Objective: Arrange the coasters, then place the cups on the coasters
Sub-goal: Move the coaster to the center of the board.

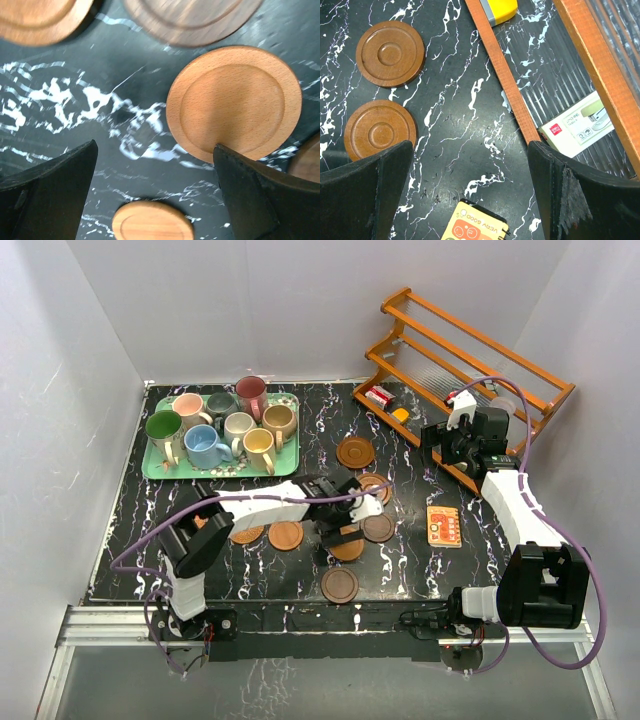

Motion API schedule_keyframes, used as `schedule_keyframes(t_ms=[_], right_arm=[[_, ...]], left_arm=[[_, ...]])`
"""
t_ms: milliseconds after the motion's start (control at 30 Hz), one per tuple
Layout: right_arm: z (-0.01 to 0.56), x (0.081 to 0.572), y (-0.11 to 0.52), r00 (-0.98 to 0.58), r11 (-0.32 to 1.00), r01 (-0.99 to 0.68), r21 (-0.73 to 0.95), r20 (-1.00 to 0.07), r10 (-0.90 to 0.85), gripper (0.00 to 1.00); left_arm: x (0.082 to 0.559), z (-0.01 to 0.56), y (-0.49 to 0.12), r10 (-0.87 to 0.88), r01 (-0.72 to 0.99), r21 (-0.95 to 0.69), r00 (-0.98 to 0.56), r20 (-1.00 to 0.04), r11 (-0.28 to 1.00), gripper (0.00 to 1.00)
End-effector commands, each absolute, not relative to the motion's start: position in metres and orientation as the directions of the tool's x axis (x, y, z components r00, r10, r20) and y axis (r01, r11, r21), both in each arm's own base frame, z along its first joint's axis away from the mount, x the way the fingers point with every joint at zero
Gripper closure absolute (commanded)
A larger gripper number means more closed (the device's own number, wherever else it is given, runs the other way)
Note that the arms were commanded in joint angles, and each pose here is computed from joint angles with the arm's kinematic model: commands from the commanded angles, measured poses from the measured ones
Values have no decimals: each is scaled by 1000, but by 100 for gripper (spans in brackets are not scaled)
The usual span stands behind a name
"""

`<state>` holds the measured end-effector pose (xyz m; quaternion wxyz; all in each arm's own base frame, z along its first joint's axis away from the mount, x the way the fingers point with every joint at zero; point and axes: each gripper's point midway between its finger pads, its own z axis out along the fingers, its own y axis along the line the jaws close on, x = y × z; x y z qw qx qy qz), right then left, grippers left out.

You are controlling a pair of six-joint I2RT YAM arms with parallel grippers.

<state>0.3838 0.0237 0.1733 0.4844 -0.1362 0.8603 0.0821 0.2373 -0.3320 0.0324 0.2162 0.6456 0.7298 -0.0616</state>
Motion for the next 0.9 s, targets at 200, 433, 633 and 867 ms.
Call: schedule_keyframes(t_ms=[200,433,633,867], right_arm=[[194,396,23,-439,947,-322,-10,-884,-159,2],[194,395,25,-443,944,-329,-3,-883,-157,2],[196,395,24,-439,945,-328,-5,-885,-157,2],[194,395,25,-444,943,-332,-1,-882,-157,2]], left_arm=[[251,18,-246,960,958,205,-150,-234,200,1],[264,21,-240,951,945,218,-187,-245,243,1],[270,21,-238,950,940,226,-201,-238,256,1],[280,25,-232,943,926,247,-225,-244,284,1]])
